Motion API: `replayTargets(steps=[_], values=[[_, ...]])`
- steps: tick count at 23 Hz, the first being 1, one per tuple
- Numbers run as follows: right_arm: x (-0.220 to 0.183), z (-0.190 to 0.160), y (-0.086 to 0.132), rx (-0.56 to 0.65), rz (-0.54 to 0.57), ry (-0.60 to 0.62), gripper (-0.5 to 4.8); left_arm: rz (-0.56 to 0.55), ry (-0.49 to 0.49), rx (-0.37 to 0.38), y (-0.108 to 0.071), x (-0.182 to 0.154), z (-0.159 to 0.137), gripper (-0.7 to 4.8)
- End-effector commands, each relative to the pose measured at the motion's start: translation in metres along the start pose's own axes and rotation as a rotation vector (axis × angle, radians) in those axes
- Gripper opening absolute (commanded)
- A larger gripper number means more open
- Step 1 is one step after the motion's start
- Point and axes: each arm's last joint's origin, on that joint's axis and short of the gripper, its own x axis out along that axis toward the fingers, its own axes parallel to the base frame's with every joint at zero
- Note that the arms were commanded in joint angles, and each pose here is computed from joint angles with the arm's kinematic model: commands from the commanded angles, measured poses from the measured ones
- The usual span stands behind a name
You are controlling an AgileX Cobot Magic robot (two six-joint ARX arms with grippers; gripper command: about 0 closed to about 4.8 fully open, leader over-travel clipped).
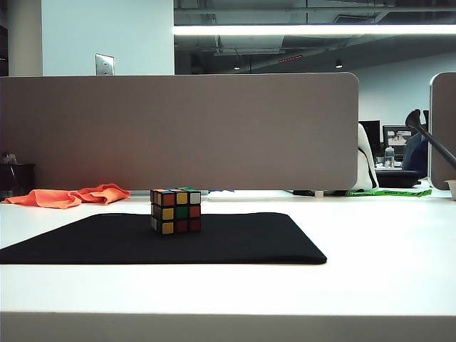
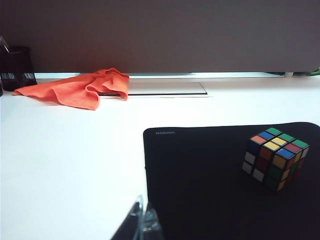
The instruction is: Pick up the cube on the right side of the mouse pad, then place it in the center of the mouse pad.
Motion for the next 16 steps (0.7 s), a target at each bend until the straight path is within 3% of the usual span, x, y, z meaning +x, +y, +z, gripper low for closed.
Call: replayTargets(steps=[1, 16], values=[[0.0, 0.001, 0.0, 0.003, 0.002, -0.015, -0.06, 0.01, -0.015, 0.024, 0.001, 0.0, 0.002, -0.06], [0.0, 0.001, 0.0, 0.003, 0.002, -0.015, -0.06, 0.016, -0.043, 0.008, 0.015, -0.002, 0.005, -0.06]])
